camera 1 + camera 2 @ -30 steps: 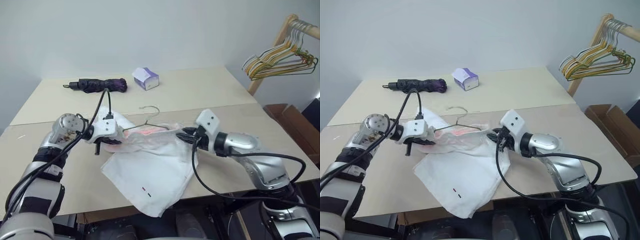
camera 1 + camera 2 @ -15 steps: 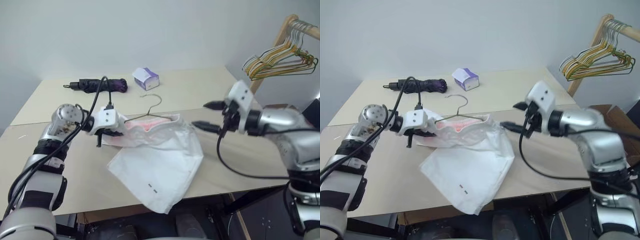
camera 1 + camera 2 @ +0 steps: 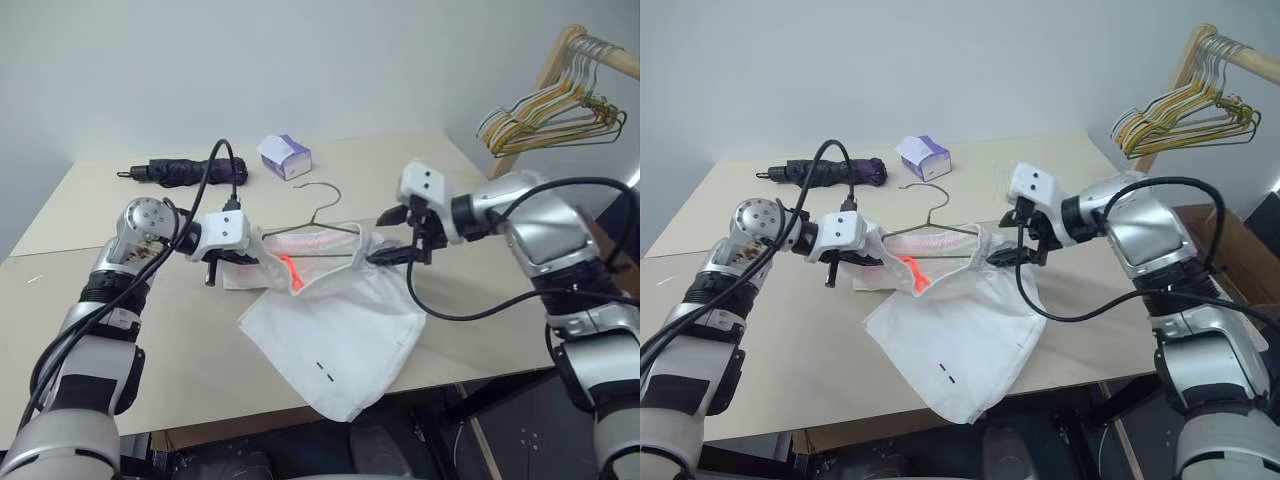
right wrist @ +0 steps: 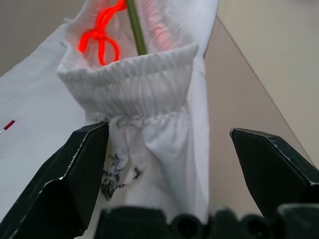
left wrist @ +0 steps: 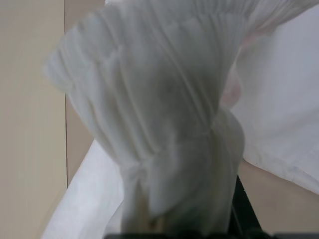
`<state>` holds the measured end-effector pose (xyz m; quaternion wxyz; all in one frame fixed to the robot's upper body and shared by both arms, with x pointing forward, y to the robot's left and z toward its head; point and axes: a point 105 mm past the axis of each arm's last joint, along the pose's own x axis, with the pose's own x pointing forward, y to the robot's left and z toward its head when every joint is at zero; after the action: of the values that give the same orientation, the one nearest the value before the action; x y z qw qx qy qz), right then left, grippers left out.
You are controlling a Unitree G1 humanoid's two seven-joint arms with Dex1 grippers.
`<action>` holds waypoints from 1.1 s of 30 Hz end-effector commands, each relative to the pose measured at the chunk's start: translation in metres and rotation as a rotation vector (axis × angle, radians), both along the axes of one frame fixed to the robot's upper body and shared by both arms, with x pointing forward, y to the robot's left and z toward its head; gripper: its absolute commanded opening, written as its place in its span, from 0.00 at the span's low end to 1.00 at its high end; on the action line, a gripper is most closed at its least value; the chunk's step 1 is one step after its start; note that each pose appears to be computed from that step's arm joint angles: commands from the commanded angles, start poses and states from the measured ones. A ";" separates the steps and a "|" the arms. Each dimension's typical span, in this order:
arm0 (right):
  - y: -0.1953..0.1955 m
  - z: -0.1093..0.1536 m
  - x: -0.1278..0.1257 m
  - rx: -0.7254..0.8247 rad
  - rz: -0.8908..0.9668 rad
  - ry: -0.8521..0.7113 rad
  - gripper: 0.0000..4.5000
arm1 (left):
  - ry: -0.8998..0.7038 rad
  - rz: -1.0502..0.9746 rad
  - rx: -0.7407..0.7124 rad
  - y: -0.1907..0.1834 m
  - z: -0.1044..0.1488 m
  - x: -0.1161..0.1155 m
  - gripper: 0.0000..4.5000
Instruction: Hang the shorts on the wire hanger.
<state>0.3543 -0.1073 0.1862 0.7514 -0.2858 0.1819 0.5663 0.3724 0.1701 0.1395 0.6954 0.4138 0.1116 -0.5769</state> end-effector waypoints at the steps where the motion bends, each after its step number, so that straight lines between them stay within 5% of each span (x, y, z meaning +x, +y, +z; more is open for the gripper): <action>1: 0.007 0.009 0.008 -0.036 0.006 -0.062 0.99 | -0.074 -0.019 -0.046 -0.003 0.022 0.002 0.00; 3: 0.007 0.007 0.012 -0.043 -0.005 -0.063 0.99 | -0.073 -0.027 -0.043 -0.004 0.022 0.001 0.00; 5: 0.008 0.006 0.013 -0.052 0.002 -0.069 0.88 | -0.070 -0.036 -0.040 -0.005 0.022 0.001 0.00; 16: 0.004 -0.008 0.004 -0.127 0.056 -0.041 0.01 | -0.074 -0.072 -0.048 -0.014 0.025 0.002 0.00; 22: 0.003 -0.005 -0.003 -0.078 0.053 -0.007 0.00 | -0.061 -0.117 -0.128 -0.022 0.035 -0.002 0.00; 33: -0.035 -0.017 -0.039 0.082 -0.153 0.139 0.00 | -0.148 0.105 -0.433 -0.005 0.085 0.026 0.79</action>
<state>0.3182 -0.1423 0.1491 0.7731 -0.2047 0.2622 0.5400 0.3924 0.1600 0.1993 0.7804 0.2991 -0.0004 -0.5490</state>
